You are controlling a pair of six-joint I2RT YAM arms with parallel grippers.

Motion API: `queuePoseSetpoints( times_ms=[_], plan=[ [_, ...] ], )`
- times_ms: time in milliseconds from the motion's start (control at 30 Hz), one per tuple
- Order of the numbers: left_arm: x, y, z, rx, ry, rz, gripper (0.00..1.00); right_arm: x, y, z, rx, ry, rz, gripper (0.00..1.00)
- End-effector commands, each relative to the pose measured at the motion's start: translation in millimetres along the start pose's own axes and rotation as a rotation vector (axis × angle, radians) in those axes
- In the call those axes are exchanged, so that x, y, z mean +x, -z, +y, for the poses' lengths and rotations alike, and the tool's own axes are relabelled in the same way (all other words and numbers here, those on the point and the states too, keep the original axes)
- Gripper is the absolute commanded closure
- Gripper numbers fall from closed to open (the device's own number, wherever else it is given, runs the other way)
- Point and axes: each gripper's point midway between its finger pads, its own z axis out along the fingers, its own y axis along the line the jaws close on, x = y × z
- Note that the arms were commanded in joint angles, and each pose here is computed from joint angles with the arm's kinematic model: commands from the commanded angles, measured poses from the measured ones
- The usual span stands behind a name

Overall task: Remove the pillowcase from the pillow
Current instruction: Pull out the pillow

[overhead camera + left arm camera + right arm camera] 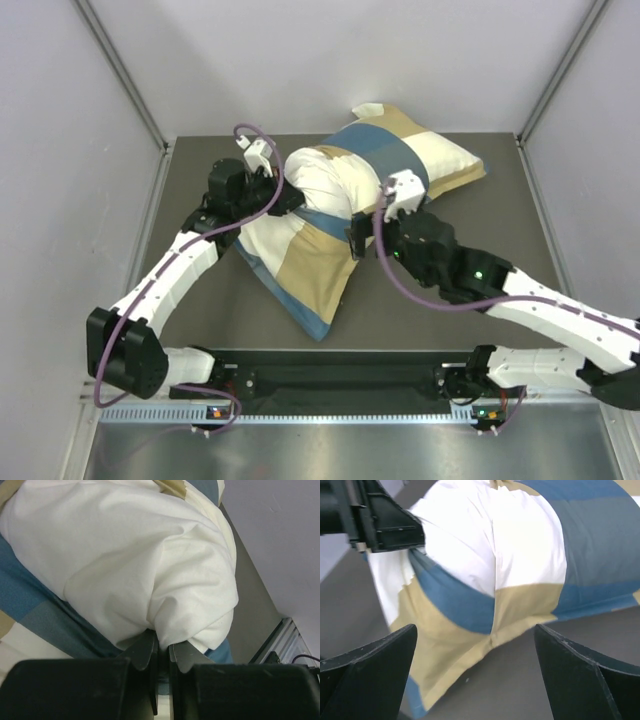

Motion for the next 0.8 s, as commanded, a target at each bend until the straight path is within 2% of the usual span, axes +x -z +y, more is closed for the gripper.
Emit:
queuePoseSetpoints(
  times_ms=[0, 167, 400, 767],
  plan=[
    [-43, 24, -48, 0.151, -0.145, -0.14, 1.0, -30, -31, 17, -0.09, 0.126, -0.056, 0.0],
    [-38, 26, -51, 0.17, -0.149, -0.124, 1.0, -37, -72, 30, -0.169, 0.183, -0.088, 0.0],
    [-32, 25, -51, 0.182, -0.158, -0.097, 1.0, -48, -100, 34, -0.259, 0.221, -0.144, 0.0],
    [-27, 24, -56, 0.212, -0.18, -0.05, 1.0, -21, -146, 53, -0.39, 0.34, -0.078, 0.0]
  ],
)
